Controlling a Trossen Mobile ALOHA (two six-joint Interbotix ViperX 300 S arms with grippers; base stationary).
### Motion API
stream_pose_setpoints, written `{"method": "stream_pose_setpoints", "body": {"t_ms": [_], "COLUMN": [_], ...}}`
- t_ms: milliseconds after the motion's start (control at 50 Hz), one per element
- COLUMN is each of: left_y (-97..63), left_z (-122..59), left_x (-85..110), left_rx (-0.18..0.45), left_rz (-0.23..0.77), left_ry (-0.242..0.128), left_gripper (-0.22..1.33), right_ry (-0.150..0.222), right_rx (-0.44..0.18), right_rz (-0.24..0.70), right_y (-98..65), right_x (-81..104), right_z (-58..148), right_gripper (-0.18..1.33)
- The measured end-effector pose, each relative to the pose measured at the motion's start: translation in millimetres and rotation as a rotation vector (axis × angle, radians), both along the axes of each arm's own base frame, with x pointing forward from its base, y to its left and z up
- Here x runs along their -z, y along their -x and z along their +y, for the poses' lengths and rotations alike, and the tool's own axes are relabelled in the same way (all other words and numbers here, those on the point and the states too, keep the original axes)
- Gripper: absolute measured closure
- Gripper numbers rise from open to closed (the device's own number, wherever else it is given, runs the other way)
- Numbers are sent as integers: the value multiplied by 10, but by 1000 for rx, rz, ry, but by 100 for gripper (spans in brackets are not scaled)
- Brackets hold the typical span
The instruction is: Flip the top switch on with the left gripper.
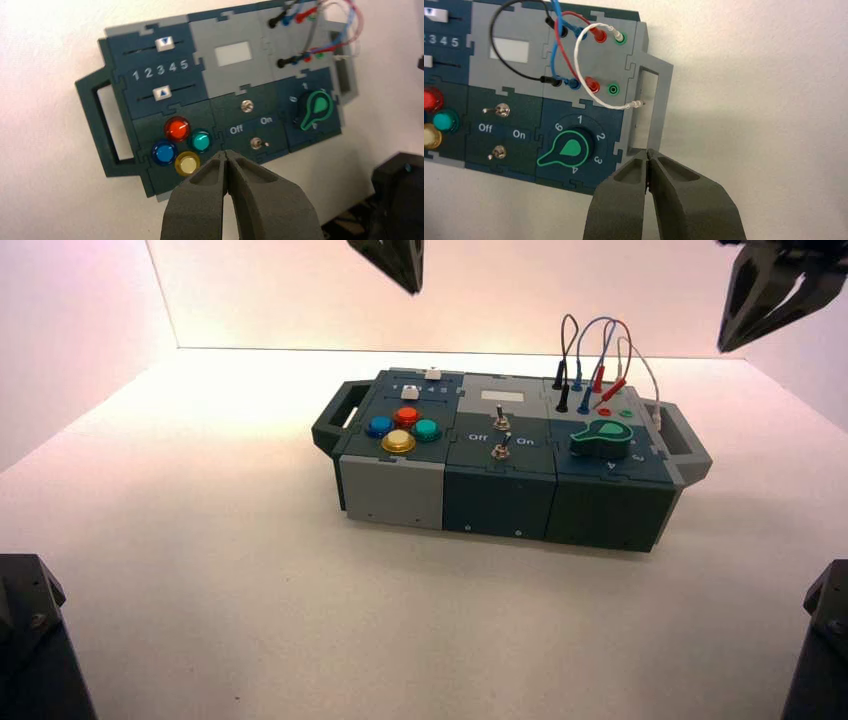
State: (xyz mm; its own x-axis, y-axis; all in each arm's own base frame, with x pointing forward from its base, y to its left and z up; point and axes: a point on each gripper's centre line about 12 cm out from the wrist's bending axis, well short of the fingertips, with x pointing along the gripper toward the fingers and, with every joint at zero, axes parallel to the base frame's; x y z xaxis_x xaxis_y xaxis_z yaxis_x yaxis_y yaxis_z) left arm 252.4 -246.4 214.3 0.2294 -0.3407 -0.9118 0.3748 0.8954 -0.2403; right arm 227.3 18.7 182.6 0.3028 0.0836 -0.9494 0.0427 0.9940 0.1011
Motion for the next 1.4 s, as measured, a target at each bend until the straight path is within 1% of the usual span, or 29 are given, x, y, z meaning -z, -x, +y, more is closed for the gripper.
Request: {"method": "stream_pose_setpoints", "body": {"t_ms": [20,60,100,120,160,180,220,240,260,280,320,420,560,640,860,1060,1240,1400], "left_y": [0,-3,-7,-7,-18,-26,-29,-35,-35,-44,-51,-69,-102,-123,-137,-139,-135,-135], "left_z": [0,-3,-10,-10,-8,-11,-8,-13,-13,-31,-44,-148,-215,-253,-290,-312,-341,-368], "left_x": [0,40,86,86,120,143,175,209,209,229,231,247,272,284,337,370,373,443], "left_rx": [0,-16,-38,-38,-53,-61,-67,-64,-64,-62,-60,-40,-21,-14,-10,-10,-21,-20], "left_rz": [0,-1,-5,-5,-15,-22,-22,-28,-28,-25,-26,-29,-31,-30,-22,-10,6,23], "left_ry": [0,-19,-47,-47,-71,-89,-104,-125,-125,-133,-134,-137,-142,-146,-152,-152,-132,-141], "left_gripper": [128,128,128,128,128,128,128,128,128,128,128,128,128,128,128,128,128,128], "right_ry": [0,0,0,0,-2,-3,-3,-2,-2,-2,-3,-8,-12,-11,-3,1,6,10], "right_rx": [0,2,8,9,15,17,19,21,21,22,25,32,37,40,35,33,23,20], "right_rz": [-2,3,5,5,9,6,9,11,11,14,14,19,26,46,71,84,119,132], "right_y": [-6,-29,-69,-74,-109,-124,-137,-173,-173,-193,-202,-287,-387,-441,-559,-667,-691,-700], "right_x": [-2,25,63,69,98,106,122,152,152,178,191,275,357,443,611,714,836,919], "right_z": [0,0,1,1,3,3,3,4,4,4,5,12,23,25,26,28,28,27], "right_gripper": [128,128,128,128,128,128,128,128,128,128,128,128,128,129,128,129,128,129]}}
